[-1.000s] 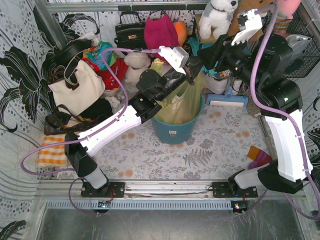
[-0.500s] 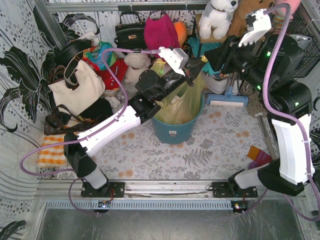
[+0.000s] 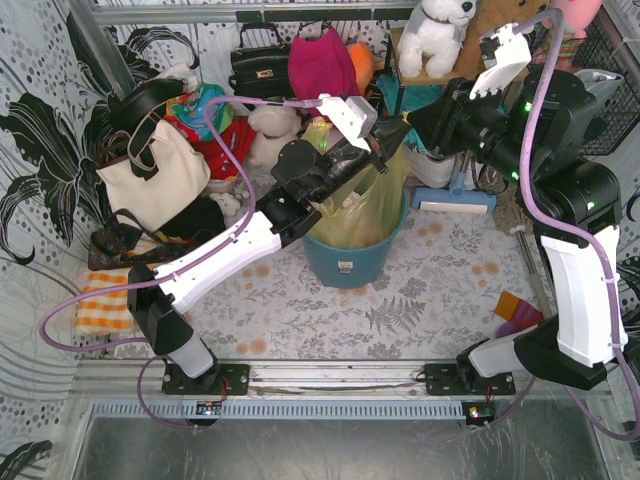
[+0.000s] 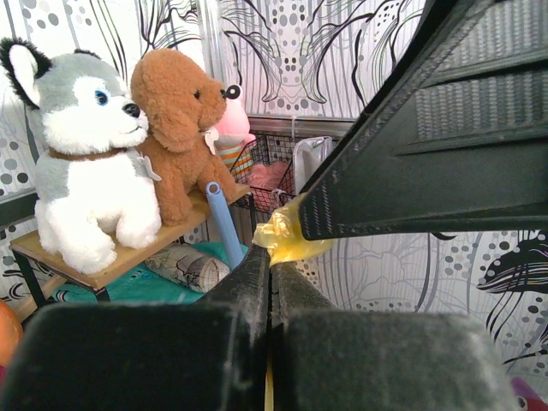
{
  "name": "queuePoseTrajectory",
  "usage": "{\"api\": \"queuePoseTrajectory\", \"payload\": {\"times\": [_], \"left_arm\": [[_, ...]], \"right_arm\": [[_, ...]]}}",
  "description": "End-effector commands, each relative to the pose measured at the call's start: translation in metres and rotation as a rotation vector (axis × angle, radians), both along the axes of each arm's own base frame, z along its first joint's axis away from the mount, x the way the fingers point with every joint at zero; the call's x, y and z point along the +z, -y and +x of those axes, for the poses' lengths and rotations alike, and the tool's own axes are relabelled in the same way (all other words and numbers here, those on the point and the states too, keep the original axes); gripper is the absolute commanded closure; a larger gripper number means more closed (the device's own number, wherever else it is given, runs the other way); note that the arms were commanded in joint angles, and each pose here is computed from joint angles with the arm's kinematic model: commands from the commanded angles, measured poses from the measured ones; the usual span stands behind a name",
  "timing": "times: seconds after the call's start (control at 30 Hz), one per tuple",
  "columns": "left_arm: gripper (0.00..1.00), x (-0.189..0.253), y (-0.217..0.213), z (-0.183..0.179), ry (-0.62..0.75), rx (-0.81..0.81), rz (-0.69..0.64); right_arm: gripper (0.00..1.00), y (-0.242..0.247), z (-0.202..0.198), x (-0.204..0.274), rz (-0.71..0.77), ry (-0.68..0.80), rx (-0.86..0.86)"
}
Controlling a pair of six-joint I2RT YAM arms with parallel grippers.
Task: Tie the trash bag
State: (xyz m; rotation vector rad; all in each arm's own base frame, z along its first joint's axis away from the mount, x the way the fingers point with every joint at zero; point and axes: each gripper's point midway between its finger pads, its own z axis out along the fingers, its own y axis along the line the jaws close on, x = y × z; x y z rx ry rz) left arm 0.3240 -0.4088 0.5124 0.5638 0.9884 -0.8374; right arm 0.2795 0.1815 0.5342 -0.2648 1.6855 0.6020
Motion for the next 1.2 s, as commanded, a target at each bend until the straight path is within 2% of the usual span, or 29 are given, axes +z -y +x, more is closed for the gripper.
{"api": "queuePoseTrajectory", "payload": {"times": [0.0, 0.13, 0.2, 0.23, 0.27, 0.33, 0.4, 0.57, 0.9, 1.07, 1.17], "left_arm": [[1.0, 0.03, -0.01, -0.012, 0.049, -0.013, -0.061], [1.0, 0.03, -0.011, -0.012, 0.05, -0.011, -0.061], [1.0, 0.029, -0.011, -0.012, 0.05, -0.011, -0.061], [0.96, 0.028, -0.01, -0.012, 0.051, -0.013, -0.059], [0.86, 0.029, -0.011, -0.013, 0.059, -0.014, -0.061], [0.58, 0.029, -0.014, -0.017, 0.08, -0.02, -0.07], [0.48, 0.033, -0.016, -0.02, 0.091, -0.019, -0.082], [0.54, 0.04, -0.017, -0.019, 0.098, -0.013, -0.08], [0.58, 0.056, -0.018, -0.02, 0.115, -0.015, -0.105], [0.77, 0.055, -0.012, -0.018, 0.104, -0.027, -0.088], [0.77, 0.05, -0.01, -0.018, 0.1, -0.036, -0.076]], "right_arm": [[0.74, 0.001, 0.009, 0.009, -0.006, 0.035, -0.022], [1.0, -0.001, 0.009, 0.012, -0.005, 0.045, -0.012], [1.0, -0.001, 0.008, 0.013, 0.0, 0.05, -0.012], [1.0, 0.0, 0.007, 0.016, 0.005, 0.058, -0.009], [1.0, 0.0, 0.005, 0.018, 0.012, 0.067, -0.007], [1.0, 0.001, 0.003, 0.024, 0.028, 0.086, -0.005], [1.0, 0.001, 0.001, 0.029, 0.038, 0.103, -0.003], [1.0, 0.001, -0.001, 0.036, 0.048, 0.119, 0.002], [1.0, -0.003, -0.004, 0.029, 0.047, 0.1, 0.032], [1.0, -0.003, -0.006, 0.03, 0.05, 0.1, 0.035], [1.0, -0.002, -0.006, 0.03, 0.052, 0.101, 0.033]]}}
